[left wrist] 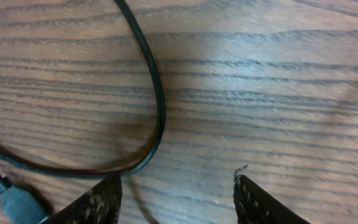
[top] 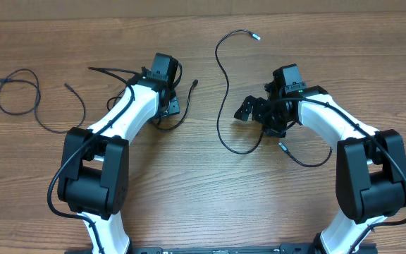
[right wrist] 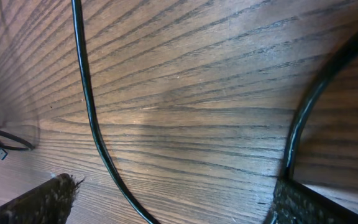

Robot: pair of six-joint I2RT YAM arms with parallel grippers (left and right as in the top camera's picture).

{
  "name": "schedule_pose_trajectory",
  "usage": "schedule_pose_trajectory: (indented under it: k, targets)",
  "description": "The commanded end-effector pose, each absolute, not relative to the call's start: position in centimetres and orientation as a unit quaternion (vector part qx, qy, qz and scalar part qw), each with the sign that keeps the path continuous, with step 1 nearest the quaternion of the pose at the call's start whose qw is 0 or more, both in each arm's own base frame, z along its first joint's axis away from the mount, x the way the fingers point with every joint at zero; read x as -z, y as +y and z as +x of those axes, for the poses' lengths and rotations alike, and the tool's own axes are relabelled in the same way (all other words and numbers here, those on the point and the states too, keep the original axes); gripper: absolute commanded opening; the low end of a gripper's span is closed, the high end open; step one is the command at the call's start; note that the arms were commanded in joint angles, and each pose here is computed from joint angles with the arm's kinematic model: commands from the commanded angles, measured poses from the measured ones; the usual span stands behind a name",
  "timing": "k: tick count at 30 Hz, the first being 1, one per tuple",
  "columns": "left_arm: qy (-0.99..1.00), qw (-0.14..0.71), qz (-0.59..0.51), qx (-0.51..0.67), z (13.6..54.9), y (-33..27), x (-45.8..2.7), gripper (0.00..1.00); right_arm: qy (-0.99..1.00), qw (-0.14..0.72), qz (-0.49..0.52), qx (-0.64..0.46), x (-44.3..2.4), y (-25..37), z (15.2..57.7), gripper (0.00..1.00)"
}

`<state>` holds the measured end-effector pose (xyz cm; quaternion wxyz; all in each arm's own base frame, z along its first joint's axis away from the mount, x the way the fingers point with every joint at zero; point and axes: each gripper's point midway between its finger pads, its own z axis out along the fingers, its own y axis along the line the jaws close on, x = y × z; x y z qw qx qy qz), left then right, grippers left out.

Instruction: Untangle cables

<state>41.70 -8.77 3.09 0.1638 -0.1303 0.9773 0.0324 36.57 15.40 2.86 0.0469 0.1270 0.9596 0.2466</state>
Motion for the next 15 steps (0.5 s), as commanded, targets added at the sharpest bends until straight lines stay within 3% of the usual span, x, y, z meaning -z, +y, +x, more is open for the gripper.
schedule_pose_trajectory:
  k: [1,5,10,15]
  targets:
    - [0.973,0.175,-0.144,-0.050,42.0,-7.6,-2.8,0.63,0.959,0.062,0.125,-0.249,-3.8,15.3,37.0,1.00]
    - [0.977,0.173,-0.121,-0.018,42.5,-8.7,-3.3,0.73,0.958,0.063,0.125,-0.249,-3.8,15.3,37.0,1.00]
    - [0.984,0.156,-0.007,0.086,42.8,-13.1,-4.8,0.75,0.959,0.062,0.125,-0.249,-3.8,15.3,37.0,1.00]
    - [0.982,0.124,0.012,0.144,41.9,-15.0,-6.2,0.77,0.959,0.062,0.125,-0.248,-3.8,15.3,37.0,1.00]
